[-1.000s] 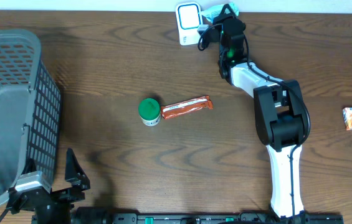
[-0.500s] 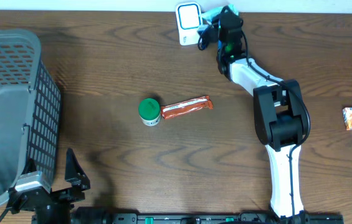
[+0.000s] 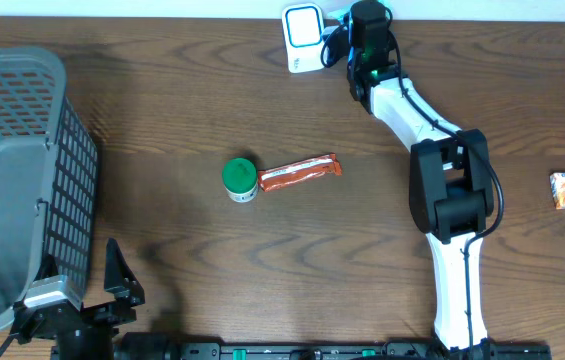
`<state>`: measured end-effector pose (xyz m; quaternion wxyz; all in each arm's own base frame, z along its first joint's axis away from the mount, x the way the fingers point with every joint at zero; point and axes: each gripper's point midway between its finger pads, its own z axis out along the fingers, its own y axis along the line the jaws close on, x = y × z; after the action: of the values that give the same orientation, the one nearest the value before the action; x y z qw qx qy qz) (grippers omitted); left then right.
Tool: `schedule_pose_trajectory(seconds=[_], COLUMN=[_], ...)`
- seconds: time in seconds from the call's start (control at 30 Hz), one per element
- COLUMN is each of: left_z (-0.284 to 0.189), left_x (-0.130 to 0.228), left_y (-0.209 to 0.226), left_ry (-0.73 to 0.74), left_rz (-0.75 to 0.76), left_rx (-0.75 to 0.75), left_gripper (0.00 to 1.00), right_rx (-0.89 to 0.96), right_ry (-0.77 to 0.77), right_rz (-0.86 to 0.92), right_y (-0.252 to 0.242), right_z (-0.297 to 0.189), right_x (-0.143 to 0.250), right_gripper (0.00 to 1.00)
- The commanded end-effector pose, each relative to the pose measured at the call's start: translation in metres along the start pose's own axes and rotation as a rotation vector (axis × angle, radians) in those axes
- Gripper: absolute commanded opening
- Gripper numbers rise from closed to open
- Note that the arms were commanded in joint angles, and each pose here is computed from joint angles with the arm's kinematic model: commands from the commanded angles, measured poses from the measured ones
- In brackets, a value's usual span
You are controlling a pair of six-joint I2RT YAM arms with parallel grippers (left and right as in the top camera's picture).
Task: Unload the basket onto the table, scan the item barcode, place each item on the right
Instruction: 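Hold the wipes pack barcode in front of the white scanner, then carry the wipes pack right and drop it near the tissue pack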
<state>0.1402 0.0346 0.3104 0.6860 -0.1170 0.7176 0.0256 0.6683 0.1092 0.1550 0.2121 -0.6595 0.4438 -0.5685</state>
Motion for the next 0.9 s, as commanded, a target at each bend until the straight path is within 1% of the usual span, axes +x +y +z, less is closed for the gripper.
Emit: schedule_pose_trajectory(seconds=[0.0,0.07,0.1,0.17,0.27,0.3,0.4,0.43,0.47,0.5,0.53,0.6,0.63,0.67,0.7,0.73,0.83,0.87], left_z=[-0.001,-0.001,-0.001,-0.001,-0.001,-0.001,-0.001,-0.001,-0.001,-0.001,-0.001,-0.001,-0.001,-0.001,-0.001,-0.001,-0.001,-0.001], left_x=[-0.001,-0.001,-0.001,-0.001,-0.001,-0.001,-0.001,-0.001,-0.001,-0.001,-0.001,-0.001,0.000,0.000,0.001,0.002,0.003,0.003], left_y=[0.001,0.001,0.001,0.001,0.001,0.001,0.001,0.001,0.001,0.001,0.001,0.001,0.001,0.001,0.001,0.001,0.001,0.001], left_ry=[-0.009,-0.009,-0.009,-0.009,-0.009,-0.009,-0.009,-0.009,-0.009,-0.009,-0.009,-0.008,-0.005,-0.003,-0.002,0.002,0.006,0.006], left_rz=[0.015,0.015,0.015,0.015,0.015,0.015,0.015,0.015,0.015,0.015,0.015,0.015,0.016,0.016,0.016,0.017,0.018,0.018], left_rx=[-0.003,-0.003,-0.003,-0.003,-0.002,-0.002,-0.002,-0.002,-0.002,-0.002,-0.002,-0.002,-0.003,-0.003,-0.003,-0.004,-0.004,-0.004], left_gripper=[0.84,0.84,0.84,0.84,0.84,0.84,0.84,0.84,0.84,0.84,0.84,0.84,0.84,0.84,0.84,0.84,0.84,0.84], right_rx=[0.036,-0.017,-0.083,-0.169,-0.332,-0.420,-0.619,-0.728,-0.788,-0.818,-0.901,-0.955,-0.974,-0.976,-0.970,-0.971,-0.979,-0.952], right_ry=[0.067,0.082,0.085,0.084,0.114,0.138,0.221,0.287,0.327,0.349,0.426,0.499,0.571,0.641,0.755,0.842,0.936,1.042], right_rz=[0.022,0.041,0.115,0.300,0.542,0.646,0.828,0.966,1.069,1.128,1.342,1.549,1.688,1.781,1.889,1.953,1.993,2.086], right_y=[-0.052,-0.055,-0.050,-0.037,0.002,0.026,0.083,0.116,0.133,0.142,0.170,0.195,0.211,0.222,0.238,0.253,0.279,0.294], right_z=[-0.034,-0.051,-0.067,-0.085,-0.103,-0.109,-0.122,-0.129,-0.133,-0.135,-0.139,-0.140,-0.141,-0.143,-0.148,-0.154,-0.165,-0.171], right_x=[0.042,0.059,0.072,0.086,0.105,0.113,0.128,0.137,0.142,0.145,0.157,0.171,0.182,0.190,0.204,0.217,0.240,0.252], right_gripper=[0.01,0.01,0.01,0.01,0.01,0.01,0.01,0.01,0.01,0.01,0.01,0.01,0.01,0.01,0.02,0.02,0.02,0.02])
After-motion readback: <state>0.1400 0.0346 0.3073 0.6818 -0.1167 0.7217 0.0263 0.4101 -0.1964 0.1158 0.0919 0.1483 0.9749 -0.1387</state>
